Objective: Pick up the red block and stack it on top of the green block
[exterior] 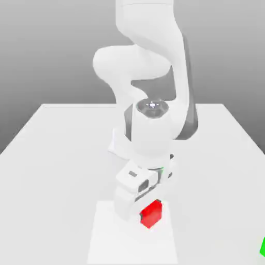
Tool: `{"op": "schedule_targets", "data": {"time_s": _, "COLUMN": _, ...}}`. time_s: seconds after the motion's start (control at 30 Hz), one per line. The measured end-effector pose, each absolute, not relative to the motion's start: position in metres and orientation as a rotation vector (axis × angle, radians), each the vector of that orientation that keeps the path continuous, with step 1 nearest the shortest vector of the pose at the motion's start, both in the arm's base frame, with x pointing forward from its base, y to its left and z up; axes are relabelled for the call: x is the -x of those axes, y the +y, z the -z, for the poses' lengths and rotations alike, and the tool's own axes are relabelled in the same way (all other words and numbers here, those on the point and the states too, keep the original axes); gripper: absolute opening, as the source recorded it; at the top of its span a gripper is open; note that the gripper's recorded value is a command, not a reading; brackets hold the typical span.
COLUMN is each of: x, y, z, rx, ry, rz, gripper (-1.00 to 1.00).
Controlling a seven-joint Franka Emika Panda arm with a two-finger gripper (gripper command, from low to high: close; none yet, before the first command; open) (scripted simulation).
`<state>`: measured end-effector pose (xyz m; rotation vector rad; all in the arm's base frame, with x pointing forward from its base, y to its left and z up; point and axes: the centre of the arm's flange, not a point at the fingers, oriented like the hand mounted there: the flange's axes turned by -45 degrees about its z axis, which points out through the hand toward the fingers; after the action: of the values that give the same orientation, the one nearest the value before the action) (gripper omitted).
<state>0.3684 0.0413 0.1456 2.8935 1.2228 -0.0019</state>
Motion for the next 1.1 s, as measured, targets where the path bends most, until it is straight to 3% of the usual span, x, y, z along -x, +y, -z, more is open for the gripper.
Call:
{"op": "schedule_targets", "data": {"time_s": 0.1, "x": -0.368, "y": 0.041, "z": -0.146, "rx": -2.894, "ry": 1.223, "rz": 0.002, "gripper": -1.00}}
{"op": "schedule_targets", "data": {"time_s": 0.4, "x": -0.387, "y": 0.051, "z": -0.212, "rx": -2.882, "ry": 1.242, "rz": 0.004, "gripper": -1.00}}
{"op": "schedule_targets", "data": {"time_s": 0.7, "x": -0.450, "y": 0.190, "z": -0.231, "rx": -2.708, "ry": 1.568, "rz": 0.006, "gripper": -1.00}}
{"op": "schedule_targets", "data": {"time_s": 0.93, "x": -0.466, "y": 0.309, "z": -0.244, "rx": -2.585, "ry": 1.783, "rz": 0.002, "gripper": -1.00}}
{"op": "schedule_targets", "data": {"time_s": 1.07, "x": -0.467, "y": 0.331, "z": -0.199, "rx": -2.564, "ry": 1.817, "rz": 0.002, "gripper": -1.00}}
{"op": "schedule_targets", "data": {"time_s": 1.1, "x": -0.466, "y": 0.331, "z": -0.188, "rx": -2.564, "ry": 1.818, "rz": 0.002, "gripper": 1.00}}
